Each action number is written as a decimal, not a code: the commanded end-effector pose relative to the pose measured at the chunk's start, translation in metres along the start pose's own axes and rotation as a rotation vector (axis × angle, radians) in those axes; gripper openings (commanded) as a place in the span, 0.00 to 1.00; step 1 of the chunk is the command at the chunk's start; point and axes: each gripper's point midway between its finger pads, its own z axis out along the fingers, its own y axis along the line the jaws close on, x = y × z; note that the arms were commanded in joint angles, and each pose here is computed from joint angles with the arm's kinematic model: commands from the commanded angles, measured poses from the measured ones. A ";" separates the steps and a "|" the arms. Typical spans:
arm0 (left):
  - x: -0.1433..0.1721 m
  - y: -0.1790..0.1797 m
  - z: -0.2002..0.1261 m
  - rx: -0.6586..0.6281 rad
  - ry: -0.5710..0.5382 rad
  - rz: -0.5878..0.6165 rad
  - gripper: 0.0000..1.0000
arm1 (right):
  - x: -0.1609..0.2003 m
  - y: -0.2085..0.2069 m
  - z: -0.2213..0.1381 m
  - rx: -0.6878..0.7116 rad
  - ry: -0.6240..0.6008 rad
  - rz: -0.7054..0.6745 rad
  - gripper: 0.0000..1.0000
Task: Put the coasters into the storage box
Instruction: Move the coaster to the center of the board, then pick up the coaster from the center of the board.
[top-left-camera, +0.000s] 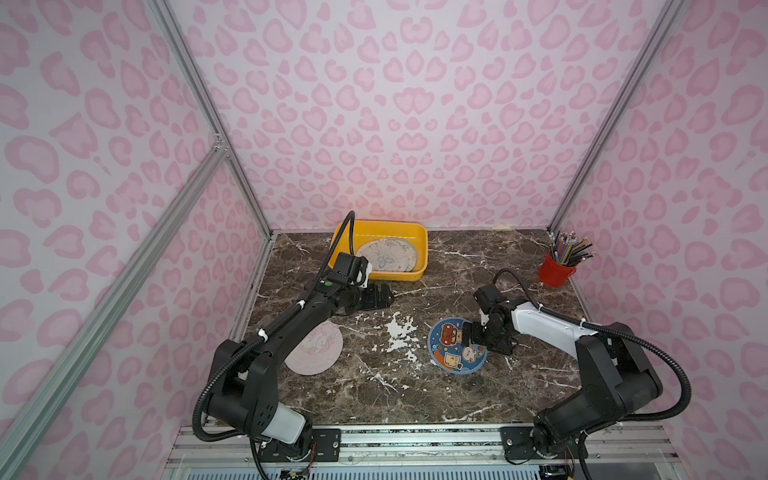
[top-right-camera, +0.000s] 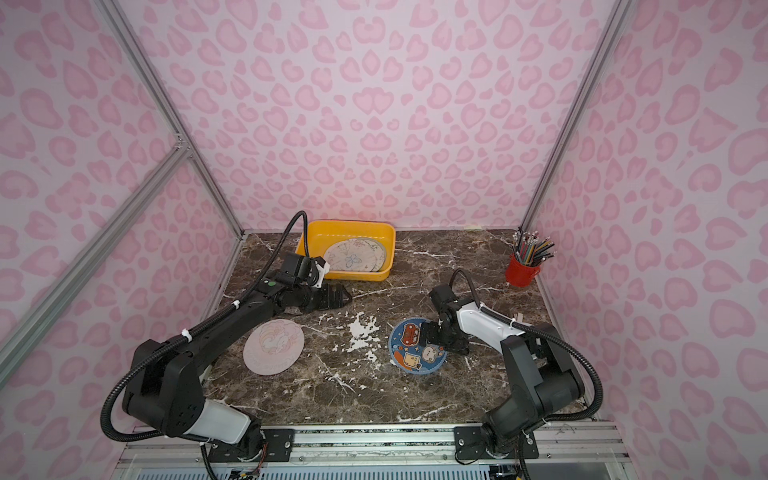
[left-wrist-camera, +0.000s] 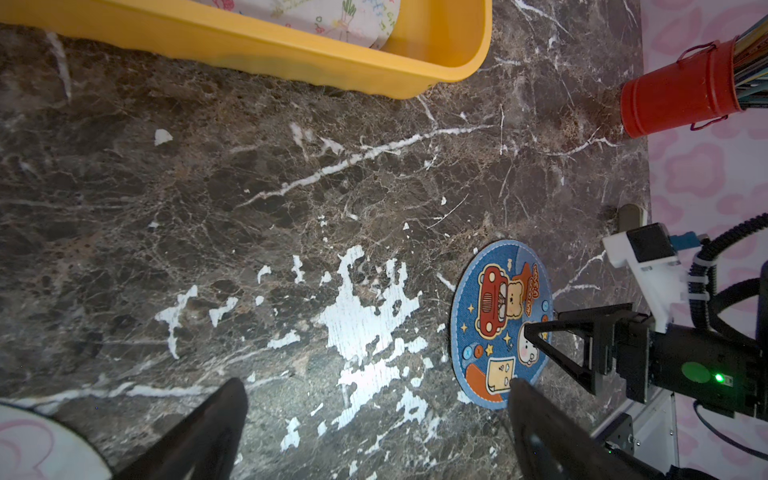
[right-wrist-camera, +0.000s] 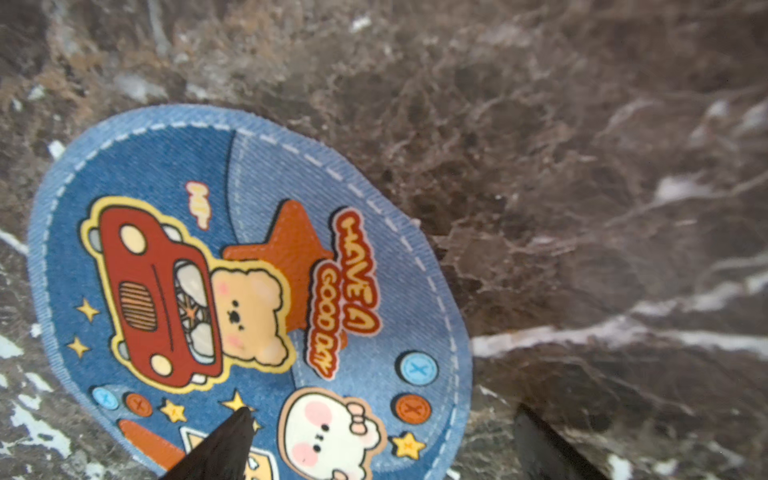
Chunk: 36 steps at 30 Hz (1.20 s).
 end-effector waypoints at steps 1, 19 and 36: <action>0.007 0.000 -0.001 0.003 0.014 -0.007 1.00 | 0.003 0.028 0.009 -0.094 0.013 -0.063 0.99; 0.051 0.027 0.009 -0.086 0.106 -0.039 1.00 | 0.023 0.157 0.011 -0.286 0.041 -0.307 0.99; 0.100 0.038 0.049 -0.213 0.219 -0.046 0.63 | -0.006 0.127 -0.005 -0.258 -0.040 -0.276 0.82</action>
